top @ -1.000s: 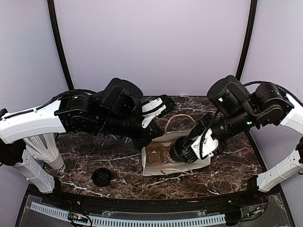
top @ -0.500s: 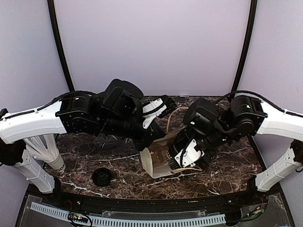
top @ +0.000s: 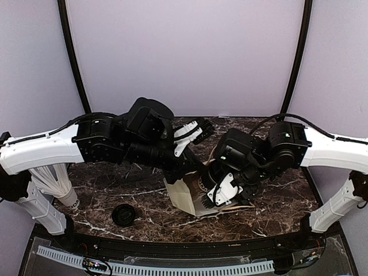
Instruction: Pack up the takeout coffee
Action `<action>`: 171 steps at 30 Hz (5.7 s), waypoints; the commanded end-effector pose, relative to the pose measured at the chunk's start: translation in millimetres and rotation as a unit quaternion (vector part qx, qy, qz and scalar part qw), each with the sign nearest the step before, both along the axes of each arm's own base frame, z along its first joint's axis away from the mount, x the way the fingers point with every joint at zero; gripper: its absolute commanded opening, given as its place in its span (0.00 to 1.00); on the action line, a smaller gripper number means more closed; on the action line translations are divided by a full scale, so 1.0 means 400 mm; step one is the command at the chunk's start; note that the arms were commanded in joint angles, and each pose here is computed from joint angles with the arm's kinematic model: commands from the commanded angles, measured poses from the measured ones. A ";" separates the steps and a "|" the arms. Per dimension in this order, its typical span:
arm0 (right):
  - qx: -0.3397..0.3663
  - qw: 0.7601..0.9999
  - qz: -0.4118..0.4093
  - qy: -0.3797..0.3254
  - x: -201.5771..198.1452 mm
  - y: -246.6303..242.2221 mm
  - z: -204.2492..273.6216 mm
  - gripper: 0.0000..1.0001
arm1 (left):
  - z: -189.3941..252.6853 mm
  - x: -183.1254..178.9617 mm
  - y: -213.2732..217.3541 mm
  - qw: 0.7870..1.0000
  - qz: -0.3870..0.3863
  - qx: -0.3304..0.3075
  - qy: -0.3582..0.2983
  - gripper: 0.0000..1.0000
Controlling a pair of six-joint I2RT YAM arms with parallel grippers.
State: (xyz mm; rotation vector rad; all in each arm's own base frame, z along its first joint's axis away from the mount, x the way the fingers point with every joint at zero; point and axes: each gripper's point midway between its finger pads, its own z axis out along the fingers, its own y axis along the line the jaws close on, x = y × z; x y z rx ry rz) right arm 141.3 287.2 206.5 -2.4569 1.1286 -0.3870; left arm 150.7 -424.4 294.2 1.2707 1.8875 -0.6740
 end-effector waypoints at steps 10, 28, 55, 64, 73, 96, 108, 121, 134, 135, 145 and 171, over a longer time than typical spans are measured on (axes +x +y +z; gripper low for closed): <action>0.003 1.000 -0.020 -0.011 0.067 0.008 -0.023 0.90 | 0.000 0.069 0.021 0.995 -0.009 -0.061 0.082 0.00; 0.042 0.995 -0.093 -0.008 0.184 0.048 -0.068 0.92 | -0.007 0.094 0.020 0.987 -0.025 -0.087 0.129 0.00; 0.099 0.977 -0.182 -0.056 0.394 0.078 -0.158 0.91 | -0.045 0.140 0.046 0.974 -0.033 -0.114 0.195 0.00; 0.122 0.976 -0.169 -0.069 0.419 0.109 -0.182 0.74 | -0.051 0.136 0.045 0.972 -0.035 -0.114 0.203 0.00; 0.153 0.970 -0.184 -0.047 0.417 0.130 -0.116 0.46 | -0.057 0.146 0.053 0.973 -0.023 -0.113 0.198 0.00; 0.125 0.984 -0.118 -0.055 0.383 0.140 -0.066 0.53 | -0.058 0.148 0.080 0.971 -0.039 -0.101 0.214 0.00; 0.072 0.993 -0.042 -0.080 0.304 0.150 -0.029 0.52 | -0.041 0.140 0.094 0.969 -0.050 -0.087 0.226 0.00; 0.075 0.995 -0.018 -0.066 0.215 0.179 0.025 0.53 | -0.033 0.095 0.152 0.974 -0.071 -0.045 0.211 0.00; 0.040 0.998 0.022 -0.038 0.119 0.206 0.005 0.61 | -0.024 0.036 0.190 0.971 -0.126 -0.022 0.204 0.00; 0.040 0.998 0.022 -0.033 0.111 0.206 0.011 0.61 | -0.031 0.038 0.194 0.972 -0.123 -0.018 0.202 0.00; 0.134 0.989 -0.005 0.063 0.008 0.150 0.169 0.62 | -0.035 0.052 0.195 0.974 -0.137 -0.025 0.176 0.00; 0.100 0.975 0.039 0.195 -0.140 0.056 0.137 0.65 | -0.014 0.076 0.139 0.968 -0.129 -0.087 0.198 0.00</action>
